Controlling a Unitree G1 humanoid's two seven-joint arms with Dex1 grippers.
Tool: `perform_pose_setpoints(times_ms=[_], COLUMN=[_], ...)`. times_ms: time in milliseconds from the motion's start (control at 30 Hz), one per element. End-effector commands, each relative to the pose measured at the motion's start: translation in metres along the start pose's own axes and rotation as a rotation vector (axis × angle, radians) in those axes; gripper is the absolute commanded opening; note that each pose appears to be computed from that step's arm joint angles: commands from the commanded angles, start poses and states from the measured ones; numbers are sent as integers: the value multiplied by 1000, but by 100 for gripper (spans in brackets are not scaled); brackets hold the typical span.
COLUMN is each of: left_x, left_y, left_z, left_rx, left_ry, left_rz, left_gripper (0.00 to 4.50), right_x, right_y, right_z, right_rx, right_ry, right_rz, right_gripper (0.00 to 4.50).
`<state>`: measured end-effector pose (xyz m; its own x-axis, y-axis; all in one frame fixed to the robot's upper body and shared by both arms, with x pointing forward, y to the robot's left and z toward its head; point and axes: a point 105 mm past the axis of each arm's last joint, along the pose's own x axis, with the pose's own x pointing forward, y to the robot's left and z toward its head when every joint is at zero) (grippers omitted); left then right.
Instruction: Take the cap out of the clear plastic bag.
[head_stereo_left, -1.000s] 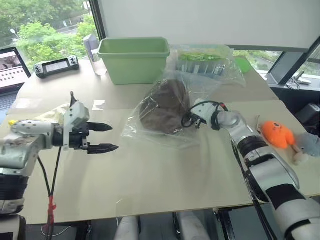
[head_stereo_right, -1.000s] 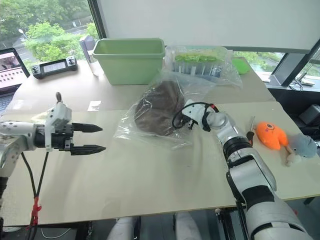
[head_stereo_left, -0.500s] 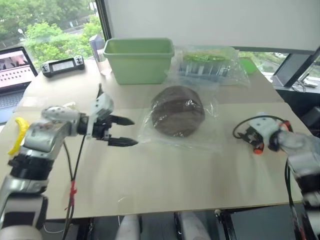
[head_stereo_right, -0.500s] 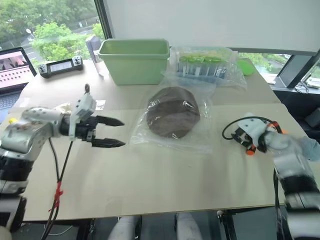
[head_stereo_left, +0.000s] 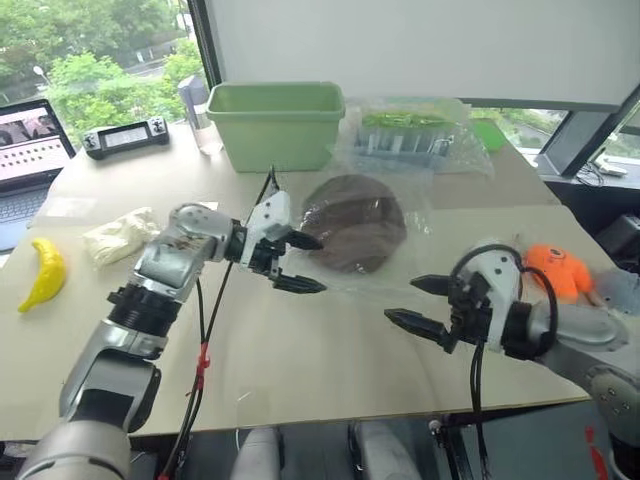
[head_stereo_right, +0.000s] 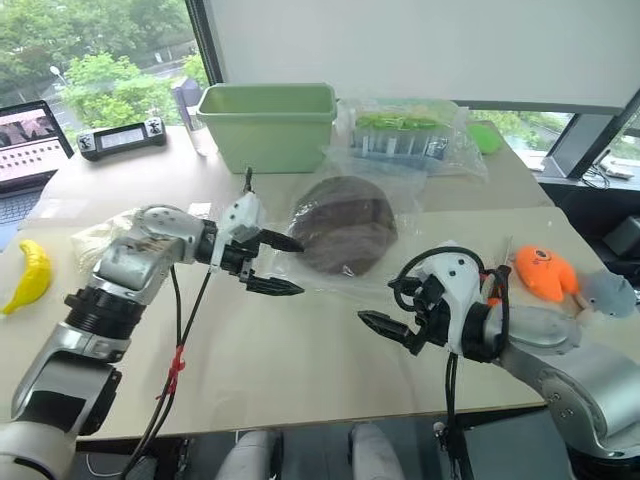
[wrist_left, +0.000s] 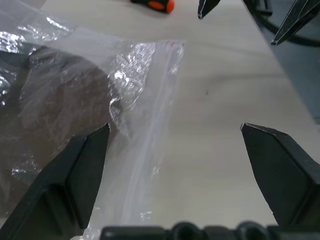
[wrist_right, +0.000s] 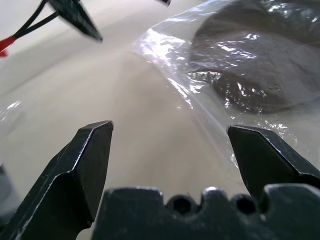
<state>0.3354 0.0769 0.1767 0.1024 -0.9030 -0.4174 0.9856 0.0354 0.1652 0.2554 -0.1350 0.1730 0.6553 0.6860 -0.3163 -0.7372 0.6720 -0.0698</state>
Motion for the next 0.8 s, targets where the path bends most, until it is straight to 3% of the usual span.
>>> perform_pose_setpoints(times_ms=[33,400,667,700,733,800], left_x=[4,-10,-19,-20,-22,-25], left_y=[3,-2,-4,-4,-5,-5], left_z=[10,0,5,5,6,7], left_rx=[69,9,-4,-6,-9,-15], left_ry=[-11,-23,-12,-9,-6,-4], left_rz=[1,-44,-10,-8,-1,15], left_gripper=[450,450,450,450,450,450], right_x=[7,29,60,62,63,65], right_y=[-22,-22,-43,-44,-45,-47], right_z=[6,2,-26,-28,-28,-26], right_rx=[-109,-233,-352,-365,-370,-379], right_ry=[-5,-15,76,85,83,72], right_rz=[-191,-160,-151,-146,-143,-144], right_gripper=[433,433,433,382,368,288])
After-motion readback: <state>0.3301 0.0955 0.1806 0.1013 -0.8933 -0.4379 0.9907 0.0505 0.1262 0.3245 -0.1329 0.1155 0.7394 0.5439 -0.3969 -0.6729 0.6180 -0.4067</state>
